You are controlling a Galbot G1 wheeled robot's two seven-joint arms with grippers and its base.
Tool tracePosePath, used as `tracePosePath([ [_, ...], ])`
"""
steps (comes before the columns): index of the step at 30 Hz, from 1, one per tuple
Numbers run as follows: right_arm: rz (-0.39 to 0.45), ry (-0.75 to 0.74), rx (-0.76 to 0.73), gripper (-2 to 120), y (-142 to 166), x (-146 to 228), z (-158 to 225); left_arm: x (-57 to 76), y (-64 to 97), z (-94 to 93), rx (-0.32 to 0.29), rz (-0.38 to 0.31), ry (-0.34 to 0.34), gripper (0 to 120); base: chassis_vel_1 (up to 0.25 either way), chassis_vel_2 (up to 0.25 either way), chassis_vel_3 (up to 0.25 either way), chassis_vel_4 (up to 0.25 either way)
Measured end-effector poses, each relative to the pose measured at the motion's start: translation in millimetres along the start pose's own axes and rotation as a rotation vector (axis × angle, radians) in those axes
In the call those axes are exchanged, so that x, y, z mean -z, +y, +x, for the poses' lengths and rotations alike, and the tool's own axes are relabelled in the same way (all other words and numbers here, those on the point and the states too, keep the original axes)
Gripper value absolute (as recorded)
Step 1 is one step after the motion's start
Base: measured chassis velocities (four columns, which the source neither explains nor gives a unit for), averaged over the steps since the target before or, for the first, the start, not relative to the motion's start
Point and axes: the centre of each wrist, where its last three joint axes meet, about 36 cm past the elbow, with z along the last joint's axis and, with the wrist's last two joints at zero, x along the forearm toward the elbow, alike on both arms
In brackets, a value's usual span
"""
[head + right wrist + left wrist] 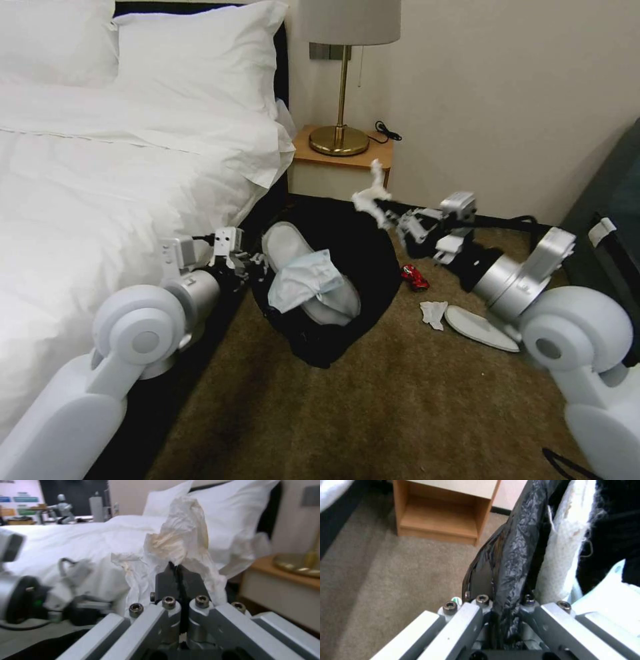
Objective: Pick up the trash bin, then pick up the garbage on the floor and place it into the trash bin.
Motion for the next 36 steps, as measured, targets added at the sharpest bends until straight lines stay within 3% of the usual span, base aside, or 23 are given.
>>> tracePosePath([
  [4,-0.047,0.056,0.071,0,26,-20,-10,-2.2,-9.5,-11.3,-0.018,-0.003,0.021,1,0.000,0.000,0.000,0.000],
  [8,-0.039,0.084,0.069,0,30,-23,-9,-0.2,-9.3,-12.0,-0.018,-0.001,0.019,1,0.000,0.000,0.000,0.000],
  [20,-0.014,0.084,0.011,39,18,-21,-7,0.7,-8.9,-11.7,-0.024,0.010,0.021,1,0.000,0.000,0.000,0.000],
  [25,-0.002,0.056,-0.008,64,14,-12,-3,-0.3,-6.1,-9.0,-0.015,0.016,0.020,1,0.000,0.000,0.000,0.000],
  [28,0.002,0.047,-0.015,70,12,-11,-2,-0.3,-6.1,-8.4,-0.014,0.016,0.019,1,0.000,0.000,0.000,0.000],
  [36,0.015,-0.009,-0.066,99,3,2,6,3.1,-2.0,-4.6,-0.004,0.020,0.004,1,0.000,0.000,0.000,0.000],
])
